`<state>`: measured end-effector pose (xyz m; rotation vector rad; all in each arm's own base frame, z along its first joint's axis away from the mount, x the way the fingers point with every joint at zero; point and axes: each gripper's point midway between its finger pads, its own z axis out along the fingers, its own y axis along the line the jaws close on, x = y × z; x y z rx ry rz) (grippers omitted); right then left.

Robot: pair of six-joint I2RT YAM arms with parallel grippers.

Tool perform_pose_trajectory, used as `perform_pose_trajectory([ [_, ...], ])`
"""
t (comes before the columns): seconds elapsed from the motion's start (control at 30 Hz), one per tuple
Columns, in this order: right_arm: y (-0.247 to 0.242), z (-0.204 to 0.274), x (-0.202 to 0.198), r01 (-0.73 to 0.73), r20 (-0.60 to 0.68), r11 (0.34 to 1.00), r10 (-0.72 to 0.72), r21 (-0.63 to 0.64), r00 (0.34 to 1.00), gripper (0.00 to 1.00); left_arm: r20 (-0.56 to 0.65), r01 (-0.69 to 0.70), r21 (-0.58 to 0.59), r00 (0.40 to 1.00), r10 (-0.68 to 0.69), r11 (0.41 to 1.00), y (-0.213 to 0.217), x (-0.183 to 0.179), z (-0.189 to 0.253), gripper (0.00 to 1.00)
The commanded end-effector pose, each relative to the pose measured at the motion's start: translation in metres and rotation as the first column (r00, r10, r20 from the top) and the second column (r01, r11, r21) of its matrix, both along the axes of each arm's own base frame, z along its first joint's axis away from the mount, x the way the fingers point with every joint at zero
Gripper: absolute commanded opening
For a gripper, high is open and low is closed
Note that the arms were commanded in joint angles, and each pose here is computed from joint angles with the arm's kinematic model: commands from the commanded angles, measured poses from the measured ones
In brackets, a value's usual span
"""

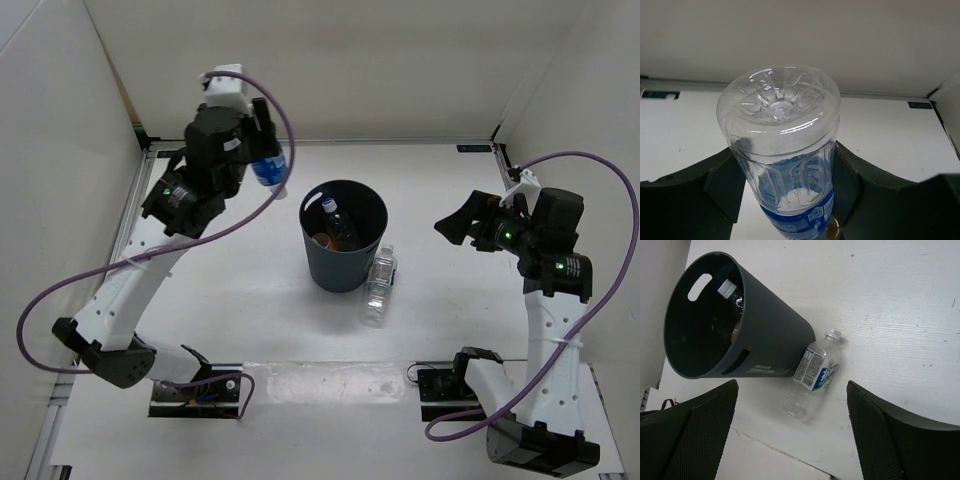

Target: Put the plastic bottles in the bin

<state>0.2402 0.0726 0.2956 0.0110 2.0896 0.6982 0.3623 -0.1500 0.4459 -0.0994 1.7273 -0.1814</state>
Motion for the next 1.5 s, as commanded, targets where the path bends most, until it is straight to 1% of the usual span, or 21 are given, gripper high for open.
perform_pose_trajectory([
  [0.0,-0.003,0.004,-0.001,0.023,0.016,1.000,-0.023,0.001,1.000,0.90,0.118,0.067,0.068,0.990,-0.075,0.995,-0.040,0.000,0.032,0.44],
  [0.1,-0.005,0.003,-0.002,0.030,0.014,0.999,-0.030,-0.010,0.999,0.90,0.163,0.107,0.107,0.979,-0.124,0.988,-0.066,-0.002,0.047,0.48],
  [0.23,-0.004,-0.002,-0.002,0.027,0.006,1.000,-0.027,-0.008,1.000,0.90,0.170,0.162,0.137,0.968,-0.184,0.977,-0.102,0.002,0.049,0.50],
  [0.33,-0.004,-0.005,-0.002,0.028,-0.005,1.000,-0.028,-0.002,1.000,0.90,0.137,0.188,0.143,0.968,-0.208,0.972,-0.120,0.003,0.033,0.50],
  [0.4,-0.004,-0.005,-0.004,0.028,-0.006,1.000,-0.028,-0.005,1.000,0.90,0.119,0.199,0.115,0.970,-0.212,0.973,-0.127,0.000,0.024,0.52],
  [0.53,-0.006,-0.008,-0.004,0.031,-0.011,0.999,-0.031,-0.013,0.999,0.90,0.047,0.241,0.125,0.968,-0.248,0.963,-0.140,-0.009,-0.008,0.53],
  [0.57,-0.006,-0.010,-0.004,0.034,-0.016,0.999,-0.034,-0.012,0.999,0.90,0.036,0.244,0.129,0.967,-0.251,0.961,-0.141,-0.012,-0.012,0.59],
  [0.67,-0.006,-0.016,-0.004,0.035,-0.030,0.999,-0.035,-0.010,0.999,0.90,-0.013,0.250,0.160,0.968,-0.251,0.955,-0.145,-0.019,-0.033,0.94],
  [0.7,-0.006,-0.018,-0.003,0.036,-0.034,0.999,-0.036,-0.011,0.999,0.90,-0.026,0.251,0.172,0.968,-0.250,0.953,-0.144,-0.019,-0.039,0.98],
  [0.8,-0.006,-0.036,-0.003,0.028,-0.076,1.000,-0.028,-0.009,0.997,0.90,-0.031,0.228,0.180,0.974,-0.226,0.957,-0.137,-0.020,-0.040,1.00],
  [0.9,-0.011,-0.051,-0.004,0.040,-0.108,0.999,-0.044,-0.034,0.993,0.90,-0.006,0.161,0.203,0.987,-0.163,0.966,-0.122,-0.017,-0.031,1.00],
  [1.03,-0.019,-0.075,-0.005,0.081,-0.163,0.995,-0.090,-0.062,0.982,0.90,0.013,0.059,0.197,0.998,-0.063,0.979,-0.089,-0.011,-0.019,1.00],
  [1.1,-0.018,-0.082,-0.004,0.074,-0.180,0.995,-0.084,-0.060,0.980,0.90,-0.018,0.007,0.203,1.000,-0.003,0.979,-0.063,-0.005,-0.027,1.00],
  [1.13,-0.016,-0.088,-0.003,0.059,-0.192,0.997,-0.068,-0.056,0.979,0.90,-0.025,-0.016,0.162,0.999,0.020,0.987,-0.056,-0.006,-0.027,1.00],
  [1.17,-0.015,-0.093,-0.002,0.052,-0.209,0.997,-0.062,-0.050,0.976,0.90,-0.039,-0.058,0.156,0.997,0.065,0.986,-0.039,0.001,-0.031,1.00],
  [1.2,-0.011,-0.098,0.001,0.025,-0.242,1.000,-0.028,-0.015,0.970,0.90,-0.094,-0.063,0.196,0.992,0.083,0.979,-0.030,-0.004,-0.049,1.00],
  [1.23,-0.012,-0.102,0.002,0.020,-0.258,1.000,-0.021,-0.008,0.966,0.90,-0.115,-0.102,0.142,0.986,0.118,0.985,-0.021,-0.003,-0.055,1.00],
  [1.27,-0.011,-0.115,0.006,0.010,-0.320,1.000,-0.006,0.010,0.947,0.90,-0.138,-0.124,0.142,0.980,0.143,0.982,-0.010,-0.004,-0.063,1.00],
  [1.3,-0.008,-0.114,0.007,-0.010,-0.327,1.000,0.018,0.026,0.945,0.90,-0.199,-0.144,0.133,0.965,0.168,0.981,-0.005,-0.010,-0.084,1.00],
  [1.43,-0.002,-0.131,0.011,-0.035,-0.406,0.998,0.055,0.056,0.912,0.90,-0.303,-0.190,0.120,0.928,0.218,0.974,0.016,-0.022,-0.121,1.00],
  [1.47,-0.003,-0.139,0.015,-0.022,-0.449,0.997,0.052,0.073,0.892,0.90,-0.318,-0.193,0.111,0.922,0.219,0.975,0.020,-0.027,-0.126,1.00],
])
